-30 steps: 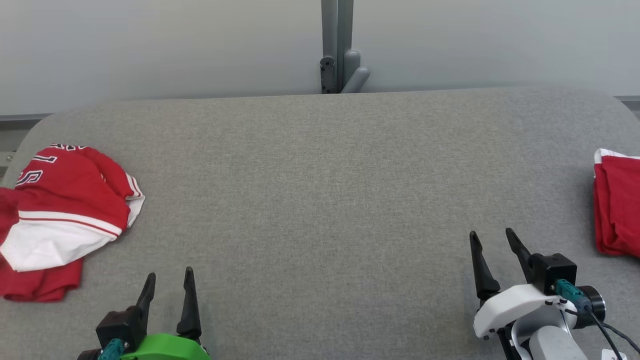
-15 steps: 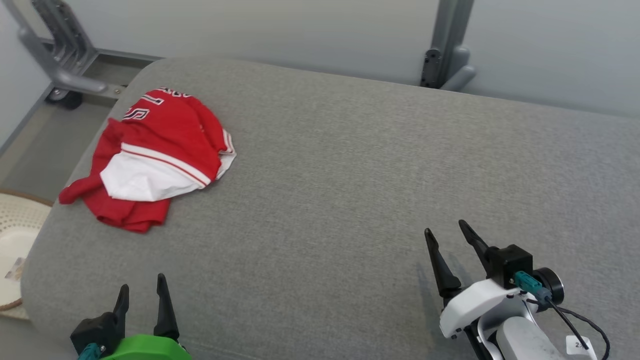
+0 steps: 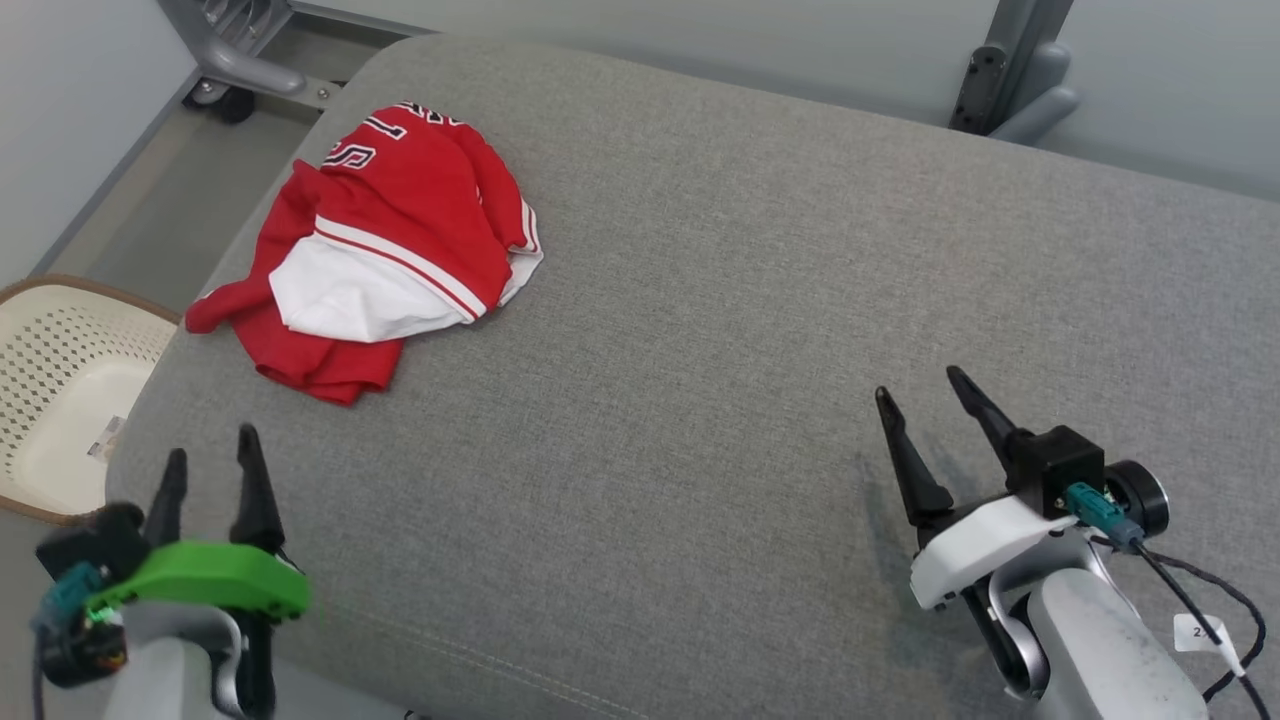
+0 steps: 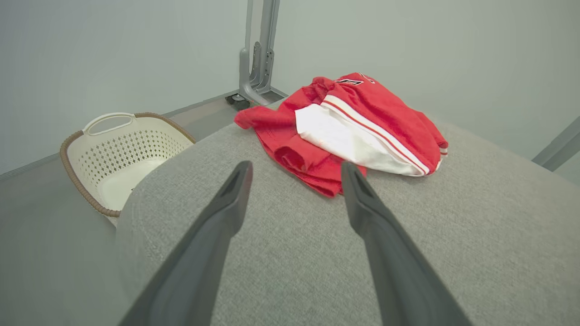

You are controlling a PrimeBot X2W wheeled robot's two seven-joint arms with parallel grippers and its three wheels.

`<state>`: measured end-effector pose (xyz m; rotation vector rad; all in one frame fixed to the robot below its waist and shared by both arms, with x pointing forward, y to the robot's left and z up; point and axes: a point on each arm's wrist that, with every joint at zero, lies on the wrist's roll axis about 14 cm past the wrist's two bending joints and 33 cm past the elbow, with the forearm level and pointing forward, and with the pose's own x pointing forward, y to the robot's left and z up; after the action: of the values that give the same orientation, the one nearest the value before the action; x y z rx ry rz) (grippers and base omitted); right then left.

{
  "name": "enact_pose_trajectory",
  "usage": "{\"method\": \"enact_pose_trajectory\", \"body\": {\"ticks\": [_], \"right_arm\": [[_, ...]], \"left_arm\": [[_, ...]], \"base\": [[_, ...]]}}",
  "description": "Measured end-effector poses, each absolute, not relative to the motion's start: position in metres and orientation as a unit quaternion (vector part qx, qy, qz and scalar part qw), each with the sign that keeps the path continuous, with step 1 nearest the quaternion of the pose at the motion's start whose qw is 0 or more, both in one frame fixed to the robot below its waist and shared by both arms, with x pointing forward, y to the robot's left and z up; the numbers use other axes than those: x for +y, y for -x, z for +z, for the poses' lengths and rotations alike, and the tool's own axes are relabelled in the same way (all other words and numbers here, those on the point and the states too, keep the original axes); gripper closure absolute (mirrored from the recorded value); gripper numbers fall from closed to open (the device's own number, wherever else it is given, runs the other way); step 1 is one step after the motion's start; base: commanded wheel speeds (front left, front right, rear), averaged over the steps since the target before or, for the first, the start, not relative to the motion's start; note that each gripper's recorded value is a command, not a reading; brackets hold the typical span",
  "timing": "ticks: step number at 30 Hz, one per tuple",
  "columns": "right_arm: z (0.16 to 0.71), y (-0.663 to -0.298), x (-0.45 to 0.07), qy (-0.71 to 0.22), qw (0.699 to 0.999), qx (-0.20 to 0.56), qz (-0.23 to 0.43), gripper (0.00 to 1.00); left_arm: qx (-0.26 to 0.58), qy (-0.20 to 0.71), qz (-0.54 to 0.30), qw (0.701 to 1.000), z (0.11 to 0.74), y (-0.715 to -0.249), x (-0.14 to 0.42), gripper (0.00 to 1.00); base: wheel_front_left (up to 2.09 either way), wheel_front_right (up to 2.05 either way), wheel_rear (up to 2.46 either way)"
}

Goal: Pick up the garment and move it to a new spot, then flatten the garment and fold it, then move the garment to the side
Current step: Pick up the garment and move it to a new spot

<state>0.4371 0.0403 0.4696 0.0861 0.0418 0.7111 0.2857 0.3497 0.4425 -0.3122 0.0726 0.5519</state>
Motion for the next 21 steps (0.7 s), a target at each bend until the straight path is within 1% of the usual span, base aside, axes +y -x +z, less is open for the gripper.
{"method": "enact_pose_trajectory", "body": {"ticks": [3, 6, 8, 11, 17, 21], "right_arm": [[0.471, -0.449, 0.032, -0.037, 0.939, 0.01, 0.341, 0.0], [0.475, -0.466, 0.021, -0.031, 0.943, -0.006, 0.331, 0.0], [0.468, -0.472, 0.012, -0.029, 0.946, -0.002, 0.324, 0.0], [0.457, -0.481, -0.004, -0.02, 0.95, 0.002, 0.31, 0.0], [0.451, -0.5, -0.039, -0.007, 0.962, -0.001, 0.273, 0.0], [0.447, -0.507, -0.061, 0.001, 0.968, 0.001, 0.25, 0.0]], "left_arm": [[0.028, 0.123, 0.263, 0.956, 0.46, -0.313, 0.372, 0.0], [0.029, 0.11, 0.232, 0.966, 0.472, -0.352, 0.377, 0.0], [0.045, 0.119, 0.206, 0.97, 0.474, -0.382, 0.371, 0.0], [0.07, 0.107, 0.183, 0.975, 0.473, -0.412, 0.375, 0.0], [0.166, 0.122, 0.17, 0.964, 0.424, -0.441, 0.368, 0.0], [0.229, 0.133, 0.172, 0.949, 0.382, -0.447, 0.358, 0.0]], "base": [[0.0, 0.0, 0.0], [0.0, 0.0, 0.0], [0.0, 0.0, 0.0], [0.0, 0.0, 0.0], [0.0, 0.0, 0.0], [0.0, 0.0, 0.0]]}}
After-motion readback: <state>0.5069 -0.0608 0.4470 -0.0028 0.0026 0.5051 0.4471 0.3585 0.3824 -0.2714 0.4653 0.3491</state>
